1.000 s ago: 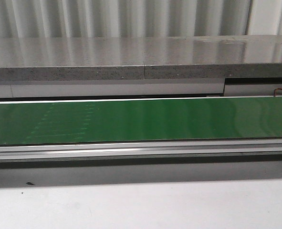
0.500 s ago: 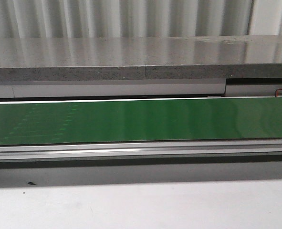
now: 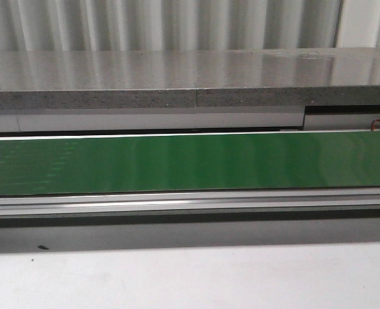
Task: Move button from right to left
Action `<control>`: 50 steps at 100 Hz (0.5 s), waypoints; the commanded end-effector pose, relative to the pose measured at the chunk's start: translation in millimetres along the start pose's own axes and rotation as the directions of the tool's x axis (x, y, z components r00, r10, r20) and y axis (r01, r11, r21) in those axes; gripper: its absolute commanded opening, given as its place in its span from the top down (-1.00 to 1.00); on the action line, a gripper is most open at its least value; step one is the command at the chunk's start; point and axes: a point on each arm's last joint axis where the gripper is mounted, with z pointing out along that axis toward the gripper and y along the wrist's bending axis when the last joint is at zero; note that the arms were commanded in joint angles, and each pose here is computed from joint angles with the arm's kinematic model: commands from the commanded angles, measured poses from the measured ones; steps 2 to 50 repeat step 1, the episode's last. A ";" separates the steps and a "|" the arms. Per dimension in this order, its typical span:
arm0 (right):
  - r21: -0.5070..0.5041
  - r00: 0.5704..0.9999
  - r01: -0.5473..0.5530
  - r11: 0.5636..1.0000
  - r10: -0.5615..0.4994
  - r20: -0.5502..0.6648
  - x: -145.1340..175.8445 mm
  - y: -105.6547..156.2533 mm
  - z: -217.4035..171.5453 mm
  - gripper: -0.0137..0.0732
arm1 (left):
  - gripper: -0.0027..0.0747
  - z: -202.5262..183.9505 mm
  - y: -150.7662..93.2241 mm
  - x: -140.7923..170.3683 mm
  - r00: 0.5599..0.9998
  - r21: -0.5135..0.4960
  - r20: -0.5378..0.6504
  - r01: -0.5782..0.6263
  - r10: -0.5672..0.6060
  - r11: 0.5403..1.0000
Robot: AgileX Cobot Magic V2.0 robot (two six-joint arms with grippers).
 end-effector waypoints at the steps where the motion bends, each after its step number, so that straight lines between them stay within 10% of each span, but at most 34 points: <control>1: 0.004 0.993 0.009 1.000 -0.009 0.117 -15.0 0.2 -3.6 0.84 | 0.98 -0.1 -0.1 4.0 0.997 0.002 0.077 0.013 -0.013 1.000; 50: 0.004 0.993 0.009 1.000 -0.009 0.117 -15.0 0.2 -3.6 0.84 | 0.98 -0.1 -0.1 4.0 0.997 0.002 0.077 0.013 -0.013 1.000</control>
